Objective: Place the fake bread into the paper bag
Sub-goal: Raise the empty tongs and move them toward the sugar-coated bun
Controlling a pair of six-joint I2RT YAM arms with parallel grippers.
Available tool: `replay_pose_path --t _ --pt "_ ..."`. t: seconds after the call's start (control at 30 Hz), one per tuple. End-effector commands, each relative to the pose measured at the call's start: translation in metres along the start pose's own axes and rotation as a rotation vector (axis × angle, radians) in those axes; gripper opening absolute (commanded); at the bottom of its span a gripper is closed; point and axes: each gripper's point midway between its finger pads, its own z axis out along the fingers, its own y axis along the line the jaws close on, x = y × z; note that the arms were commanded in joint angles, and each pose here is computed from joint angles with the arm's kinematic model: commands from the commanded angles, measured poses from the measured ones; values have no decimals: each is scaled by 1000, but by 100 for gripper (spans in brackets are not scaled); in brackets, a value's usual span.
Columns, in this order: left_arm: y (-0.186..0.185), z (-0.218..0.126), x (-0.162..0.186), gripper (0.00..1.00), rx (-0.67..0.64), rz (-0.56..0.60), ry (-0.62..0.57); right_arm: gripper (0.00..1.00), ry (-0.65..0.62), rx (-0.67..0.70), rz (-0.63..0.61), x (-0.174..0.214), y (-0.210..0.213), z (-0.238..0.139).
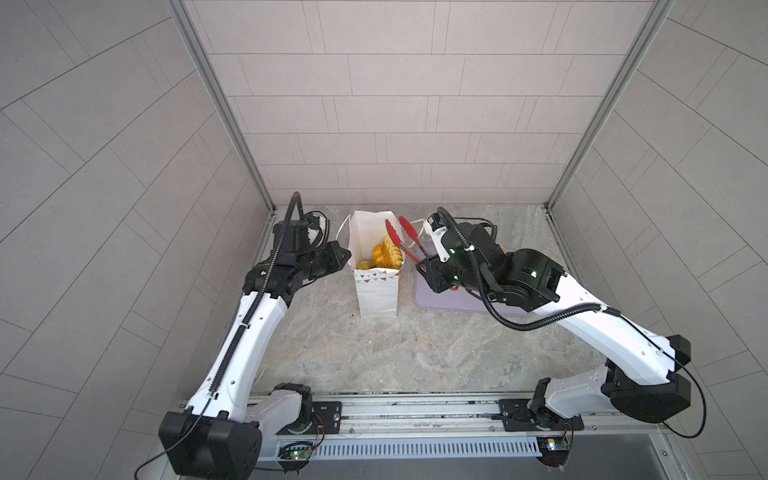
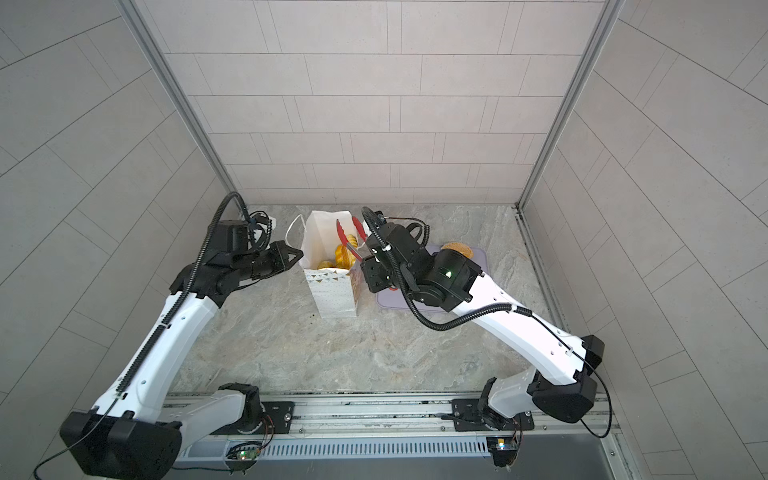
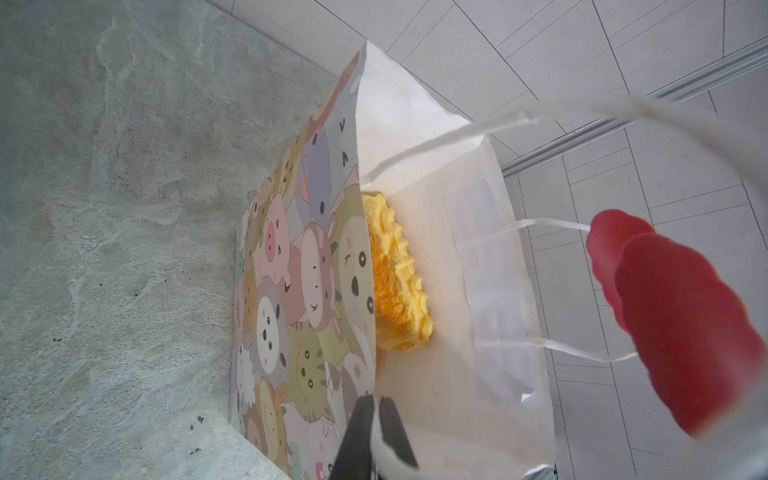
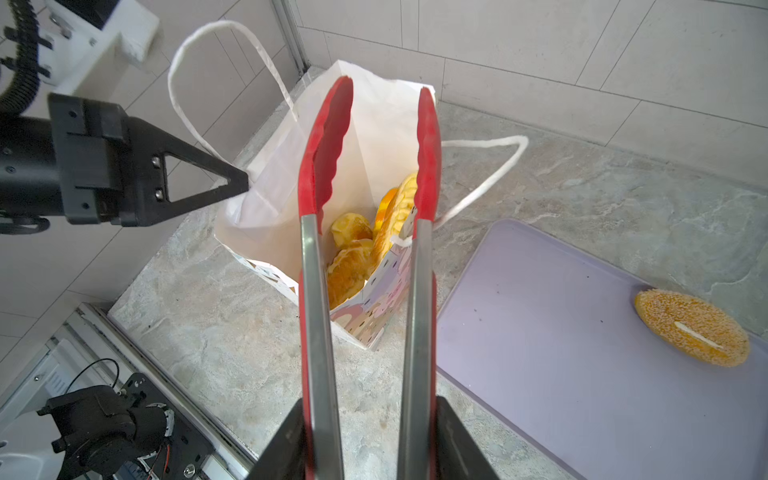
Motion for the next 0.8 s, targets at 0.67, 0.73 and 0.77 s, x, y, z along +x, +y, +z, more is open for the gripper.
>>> replay_pose_path --t 0.67,0.73,0.77 --pt "-6 -8 -1 8 13 22 -19 44 -245 324 232 -40 -154 -70" --pt "-6 -7 -1 8 13 21 -19 44 -227 357 282 -28 -176 -64" --pt "-6 -7 -1 8 13 21 -16 44 -216 376 307 -22 -187 -60"
